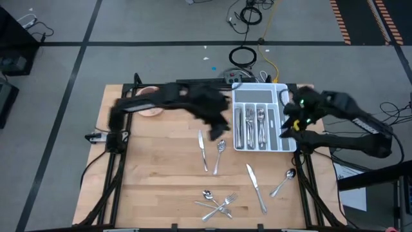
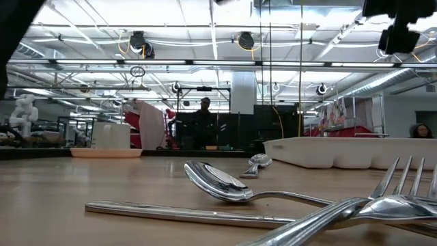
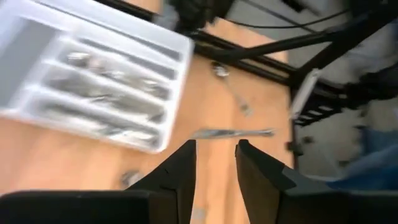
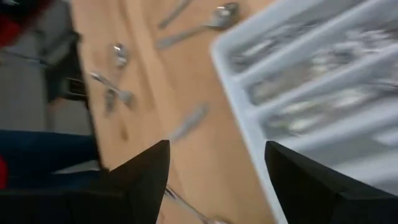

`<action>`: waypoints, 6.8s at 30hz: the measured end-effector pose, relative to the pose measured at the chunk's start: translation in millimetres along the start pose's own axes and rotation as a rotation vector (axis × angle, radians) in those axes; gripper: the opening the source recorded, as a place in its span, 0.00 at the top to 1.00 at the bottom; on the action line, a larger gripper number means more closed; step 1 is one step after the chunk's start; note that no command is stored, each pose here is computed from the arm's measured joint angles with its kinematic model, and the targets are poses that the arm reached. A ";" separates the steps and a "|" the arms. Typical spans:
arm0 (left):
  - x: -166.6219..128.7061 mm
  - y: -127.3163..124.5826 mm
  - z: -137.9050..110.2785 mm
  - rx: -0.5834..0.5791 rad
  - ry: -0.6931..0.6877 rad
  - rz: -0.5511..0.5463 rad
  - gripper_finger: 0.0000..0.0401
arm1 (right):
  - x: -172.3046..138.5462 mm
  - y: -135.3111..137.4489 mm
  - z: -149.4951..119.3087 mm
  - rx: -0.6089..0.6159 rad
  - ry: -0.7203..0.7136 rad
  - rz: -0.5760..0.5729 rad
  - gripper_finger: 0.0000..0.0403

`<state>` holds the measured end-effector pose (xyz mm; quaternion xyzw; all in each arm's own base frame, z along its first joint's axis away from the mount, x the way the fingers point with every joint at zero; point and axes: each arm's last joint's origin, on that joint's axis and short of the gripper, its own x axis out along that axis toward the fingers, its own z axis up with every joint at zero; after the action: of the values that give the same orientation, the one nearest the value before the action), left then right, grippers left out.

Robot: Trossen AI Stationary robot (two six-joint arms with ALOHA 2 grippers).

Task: Sort silverware
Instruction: Put the silver fork into the white cutlery tray, then put the silver knife into the white cutlery tray

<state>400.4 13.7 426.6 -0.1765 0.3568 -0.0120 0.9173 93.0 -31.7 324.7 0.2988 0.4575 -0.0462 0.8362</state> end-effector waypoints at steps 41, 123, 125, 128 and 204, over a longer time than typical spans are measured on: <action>-244.2 -51.8 -103.8 -0.033 -0.143 0.204 0.71 | 297.7 121.0 -23.2 0.216 0.320 0.122 0.38; -244.5 -50.5 -103.0 0.071 -0.155 0.260 0.71 | -17.7 10.8 100.2 -0.509 0.275 -0.481 1.00; -244.5 -50.4 -103.0 0.070 -0.156 0.262 0.71 | -9.7 4.1 109.8 -0.563 0.312 -0.370 1.00; -244.5 -50.4 -103.0 0.069 -0.156 0.262 0.71 | 5.2 -8.2 122.5 -0.624 0.361 -0.234 1.00; -241.9 -46.4 -100.3 0.075 -0.221 0.435 0.71 | 42.4 -68.7 213.7 -0.295 0.305 -0.064 0.54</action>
<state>158.9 -25.6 530.8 -0.0617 0.2834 0.1920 0.9376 251.0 -195.3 345.8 0.1622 0.5898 0.0405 0.7901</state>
